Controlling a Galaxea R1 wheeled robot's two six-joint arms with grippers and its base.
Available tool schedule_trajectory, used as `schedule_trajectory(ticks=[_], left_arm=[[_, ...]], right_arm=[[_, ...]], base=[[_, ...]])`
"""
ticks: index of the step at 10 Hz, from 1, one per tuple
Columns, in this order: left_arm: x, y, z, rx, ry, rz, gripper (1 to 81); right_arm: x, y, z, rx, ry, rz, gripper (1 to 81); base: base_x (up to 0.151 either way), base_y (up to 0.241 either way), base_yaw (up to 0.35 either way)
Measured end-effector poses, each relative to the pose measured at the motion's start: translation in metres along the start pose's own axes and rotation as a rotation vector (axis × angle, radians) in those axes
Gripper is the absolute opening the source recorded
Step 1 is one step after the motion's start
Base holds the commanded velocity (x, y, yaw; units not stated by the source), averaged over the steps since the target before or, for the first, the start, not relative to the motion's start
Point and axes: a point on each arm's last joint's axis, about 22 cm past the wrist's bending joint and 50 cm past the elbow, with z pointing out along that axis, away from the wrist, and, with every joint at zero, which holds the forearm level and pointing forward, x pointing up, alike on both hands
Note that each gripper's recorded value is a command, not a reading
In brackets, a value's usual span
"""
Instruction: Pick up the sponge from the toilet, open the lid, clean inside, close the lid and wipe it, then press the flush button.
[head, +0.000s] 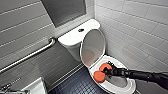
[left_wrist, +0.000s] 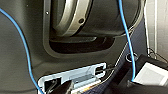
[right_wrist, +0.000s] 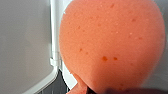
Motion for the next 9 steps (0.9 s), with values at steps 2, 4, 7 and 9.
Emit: schedule_trajectory(ticks=[2,4,7,9], left_arm=[[0.000,-0.001,0.000,0.001,-0.001,-0.003,81.1],[-0.001,-0.003,-0.002,0.004,-0.002,-0.004,81.1],[-0.002,-0.004,-0.002,0.006,-0.002,-0.004,81.1],[-0.002,-0.005,-0.002,0.008,-0.003,-0.004,81.1]], right_arm=[[0.022,-0.004,0.020,0.013,0.038,0.050,1.0],[0.033,-0.003,0.034,0.029,0.051,0.099,1.0],[0.033,0.003,0.048,0.047,0.050,0.133,1.0],[0.029,0.003,0.047,0.051,0.046,0.116,1.0]], base=[[0.000,0.000,0.000],[0.000,0.000,0.000],[0.000,0.000,0.000],[0.000,0.000,0.000]])
